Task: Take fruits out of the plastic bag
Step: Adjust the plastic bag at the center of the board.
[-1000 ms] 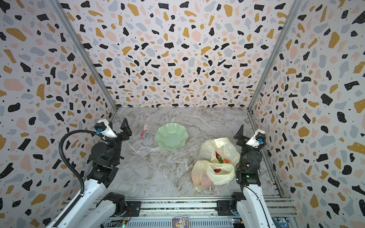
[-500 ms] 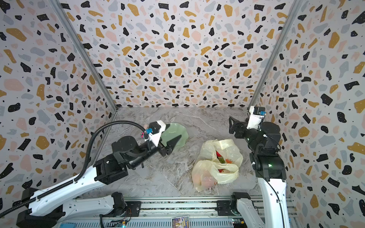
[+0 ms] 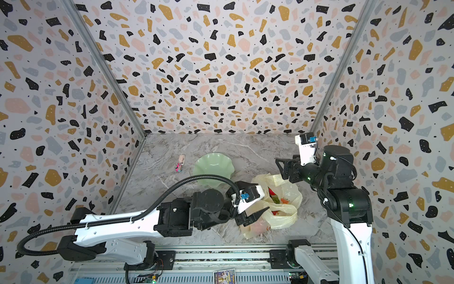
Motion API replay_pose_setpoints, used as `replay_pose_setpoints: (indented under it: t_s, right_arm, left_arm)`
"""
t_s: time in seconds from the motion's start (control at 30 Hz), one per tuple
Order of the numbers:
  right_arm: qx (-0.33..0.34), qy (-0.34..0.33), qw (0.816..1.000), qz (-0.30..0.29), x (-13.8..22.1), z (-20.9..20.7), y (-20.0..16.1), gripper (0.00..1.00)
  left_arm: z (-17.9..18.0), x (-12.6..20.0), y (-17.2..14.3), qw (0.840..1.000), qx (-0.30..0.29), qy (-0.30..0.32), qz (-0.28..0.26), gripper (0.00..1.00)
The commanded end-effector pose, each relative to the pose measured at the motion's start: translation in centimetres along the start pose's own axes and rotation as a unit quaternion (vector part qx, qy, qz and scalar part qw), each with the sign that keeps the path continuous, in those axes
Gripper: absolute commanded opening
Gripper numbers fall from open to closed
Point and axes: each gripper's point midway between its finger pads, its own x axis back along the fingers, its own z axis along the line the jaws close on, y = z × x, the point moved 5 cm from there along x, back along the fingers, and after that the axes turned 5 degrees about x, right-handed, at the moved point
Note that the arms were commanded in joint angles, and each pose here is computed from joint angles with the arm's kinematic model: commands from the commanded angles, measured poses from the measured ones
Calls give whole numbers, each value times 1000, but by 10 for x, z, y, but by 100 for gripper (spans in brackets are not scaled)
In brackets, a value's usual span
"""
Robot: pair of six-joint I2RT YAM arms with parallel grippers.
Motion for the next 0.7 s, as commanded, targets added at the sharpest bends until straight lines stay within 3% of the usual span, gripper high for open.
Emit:
replay_pose_setpoints:
  t_s: [0.0, 0.2, 0.37, 0.67]
  right_arm:
    - [77, -12, 997, 28, 14, 10, -6, 79]
    - [158, -26, 985, 68, 17, 14, -30, 83]
    - [175, -43, 978, 104, 7, 10, -51, 82]
    - [196, -44, 971, 131, -8, 11, -68, 78]
  left_arm:
    - [-9, -10, 10, 1000, -28, -9, 10, 78]
    - [-41, -34, 1, 995, -60, -67, 35, 78]
    - [-51, -56, -16, 991, -92, -67, 74, 78]
    - [-61, -78, -31, 990, -97, -61, 83, 71]
